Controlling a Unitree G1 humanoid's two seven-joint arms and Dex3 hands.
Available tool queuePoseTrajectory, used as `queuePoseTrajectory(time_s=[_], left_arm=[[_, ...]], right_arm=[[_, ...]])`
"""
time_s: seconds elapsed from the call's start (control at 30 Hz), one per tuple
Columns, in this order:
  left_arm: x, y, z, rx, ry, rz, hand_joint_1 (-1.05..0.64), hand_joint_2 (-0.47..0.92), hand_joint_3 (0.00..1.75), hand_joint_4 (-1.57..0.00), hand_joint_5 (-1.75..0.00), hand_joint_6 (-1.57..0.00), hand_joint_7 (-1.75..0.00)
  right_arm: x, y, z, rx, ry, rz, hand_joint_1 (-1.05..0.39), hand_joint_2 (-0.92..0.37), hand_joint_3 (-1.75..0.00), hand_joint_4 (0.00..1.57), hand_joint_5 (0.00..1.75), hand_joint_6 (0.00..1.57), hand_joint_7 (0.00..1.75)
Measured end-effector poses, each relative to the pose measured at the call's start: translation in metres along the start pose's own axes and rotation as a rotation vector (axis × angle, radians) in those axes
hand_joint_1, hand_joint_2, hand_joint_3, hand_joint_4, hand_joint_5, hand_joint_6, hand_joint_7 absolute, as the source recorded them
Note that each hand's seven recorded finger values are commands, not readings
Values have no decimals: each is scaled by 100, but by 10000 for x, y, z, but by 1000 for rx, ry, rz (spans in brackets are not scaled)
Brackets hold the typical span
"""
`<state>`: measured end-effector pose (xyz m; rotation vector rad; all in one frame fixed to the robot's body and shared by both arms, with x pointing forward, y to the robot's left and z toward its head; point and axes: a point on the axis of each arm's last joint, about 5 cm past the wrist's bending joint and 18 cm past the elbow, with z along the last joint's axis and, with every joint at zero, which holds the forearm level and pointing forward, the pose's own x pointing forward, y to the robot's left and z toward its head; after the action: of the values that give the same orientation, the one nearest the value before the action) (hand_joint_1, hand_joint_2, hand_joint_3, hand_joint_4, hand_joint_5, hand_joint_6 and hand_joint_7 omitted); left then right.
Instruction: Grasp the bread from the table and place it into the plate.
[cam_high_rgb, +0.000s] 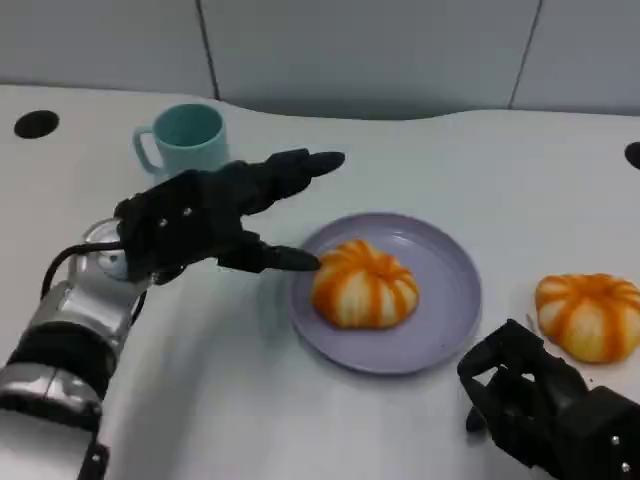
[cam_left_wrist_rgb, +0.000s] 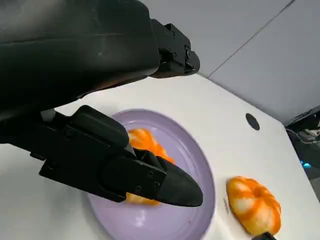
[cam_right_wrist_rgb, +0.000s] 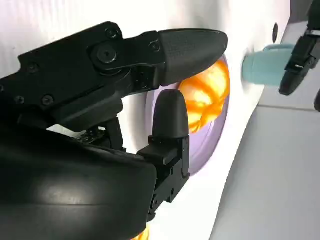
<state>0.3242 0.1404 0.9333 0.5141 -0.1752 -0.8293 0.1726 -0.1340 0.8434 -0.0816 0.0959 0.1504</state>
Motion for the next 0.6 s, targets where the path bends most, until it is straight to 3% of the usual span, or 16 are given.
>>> queuePoseTrajectory(time_s=[0.1, 0.13, 0.2, 0.3, 0.4, 0.43, 0.47, 0.5, 0.57, 0.6], left_arm=[[-246, -46, -116, -155, -92, 83, -85, 92, 27, -10, -10, -17, -3], [-313, -75, -153, -188, -99, 95, -79, 92, 27, -22, -16, -24, -6], [-466, -139, -242, -303, -120, 152, -75, 92, 28, -31, -20, -29, -8], [-693, -334, -394, -537, -165, 267, -68, 92, 30, -45, -29, -39, -12], [-875, -497, -486, -704, -150, 313, -65, 92, 31, -49, -34, -43, -13], [-919, -526, -500, -738, -143, 321, -60, 92, 26, -47, -70, -48, -33], [-959, -541, -502, -765, -141, 330, -57, 92, 23, -38, -106, -40, -65], [-1008, -555, -494, -785, -145, 339, -56, 92, 22, -35, -119, -37, -78], [-1103, -585, -482, -815, -139, 366, -52, 92, 17, -26, -157, -30, -123], [-1158, -615, -481, -821, -121, 389, -50, 92, 17, -25, -163, -29, -131]], right_arm=[[4, -29, 1, -6, 0, -2, -30, -92, -35, 61, 175, 38, 175], [2, -41, -2, -8, 3, -4, -30, -92, -35, 61, 175, 39, 175], [11, -46, 3, -10, 1, -1, -30, -92, -35, 60, 175, 39, 175], [14, -49, 5, -11, 1, -2, -30, -92, -35, 60, 175, 39, 175], [18, -46, 7, -12, -1, 0, -30, -92, -34, 61, 175, 39, 175], [18, -47, 7, -12, -1, 0, -30, -92, -34, 60, 175, 38, 175], [20, -43, 9, -12, -2, 1, -29, -92, -34, 60, 175, 38, 175], [20, -40, 10, -9, -3, 2, -29, -92, -34, 60, 175, 38, 175], [17, -37, 8, -6, -2, 3, -31, -92, -34, 61, 175, 38, 175], [14, -37, 6, -7, -1, 3, -31, -92, -34, 61, 175, 38, 175]])
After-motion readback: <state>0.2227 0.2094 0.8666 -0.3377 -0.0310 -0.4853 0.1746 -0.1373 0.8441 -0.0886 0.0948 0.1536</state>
